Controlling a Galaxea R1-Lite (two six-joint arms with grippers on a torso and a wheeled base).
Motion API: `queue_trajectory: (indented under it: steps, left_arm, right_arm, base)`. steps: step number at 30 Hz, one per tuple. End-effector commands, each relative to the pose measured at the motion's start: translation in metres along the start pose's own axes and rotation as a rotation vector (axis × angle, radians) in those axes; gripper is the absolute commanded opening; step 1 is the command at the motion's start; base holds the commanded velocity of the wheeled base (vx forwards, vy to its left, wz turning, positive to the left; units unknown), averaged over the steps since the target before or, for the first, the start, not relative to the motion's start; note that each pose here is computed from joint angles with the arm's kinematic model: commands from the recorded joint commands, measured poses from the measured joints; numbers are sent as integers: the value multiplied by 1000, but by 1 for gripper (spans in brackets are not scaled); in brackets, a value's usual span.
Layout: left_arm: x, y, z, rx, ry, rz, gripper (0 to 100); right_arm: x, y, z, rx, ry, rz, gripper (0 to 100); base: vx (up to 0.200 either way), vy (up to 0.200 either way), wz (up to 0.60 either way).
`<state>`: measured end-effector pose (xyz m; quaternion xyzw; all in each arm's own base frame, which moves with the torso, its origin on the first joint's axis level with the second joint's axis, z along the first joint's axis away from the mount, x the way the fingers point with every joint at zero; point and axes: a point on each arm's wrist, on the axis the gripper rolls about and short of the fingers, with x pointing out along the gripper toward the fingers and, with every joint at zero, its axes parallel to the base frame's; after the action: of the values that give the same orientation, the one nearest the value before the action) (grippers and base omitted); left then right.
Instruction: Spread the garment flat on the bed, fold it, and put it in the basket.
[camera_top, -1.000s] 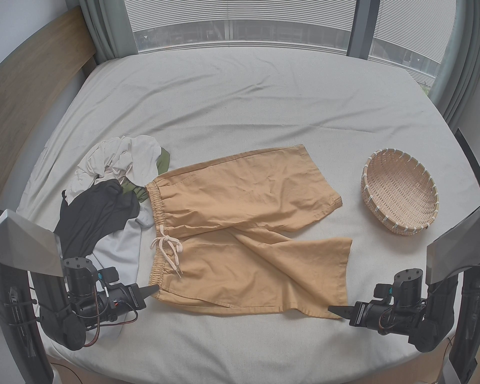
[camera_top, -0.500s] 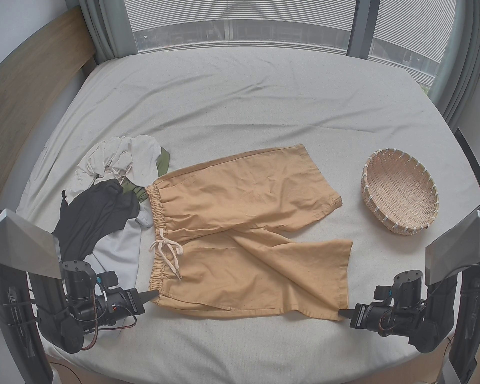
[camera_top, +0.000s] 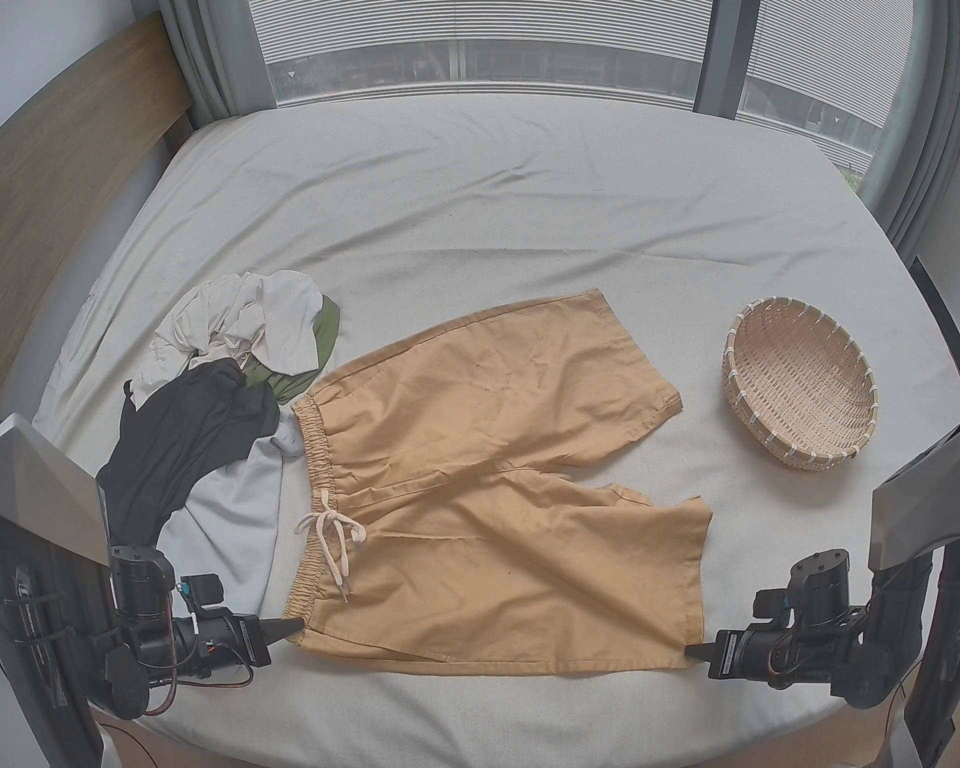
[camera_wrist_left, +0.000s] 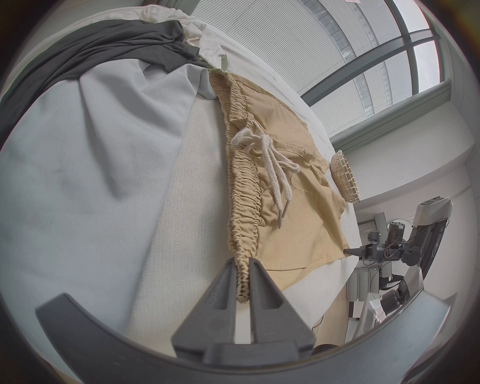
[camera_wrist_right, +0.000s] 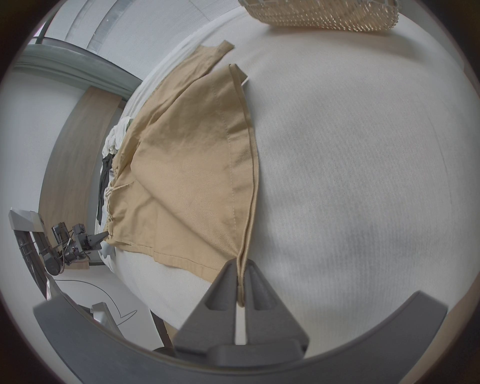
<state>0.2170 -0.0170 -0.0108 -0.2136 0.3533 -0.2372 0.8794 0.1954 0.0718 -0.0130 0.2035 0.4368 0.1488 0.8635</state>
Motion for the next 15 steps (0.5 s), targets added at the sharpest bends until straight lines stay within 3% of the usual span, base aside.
queue_trajectory:
  steps: [1,8,15]
  left_arm:
    - [-2,2,-6,-25,34,-2,0]
    - [-1,2,-11,-42,74,-9,0]
    - [1,5,-12,-22,68,-7,0]
  right_arm:
    - [-5,0,-3,0,11,-5,0]
    - [-5,-3,-9,-21,72,-36,0]
    - [-4,-2,-4,-27,23,-15,0]
  base:
    - [0,0,0]
    - [0,0,0]
    - [0,0,0]
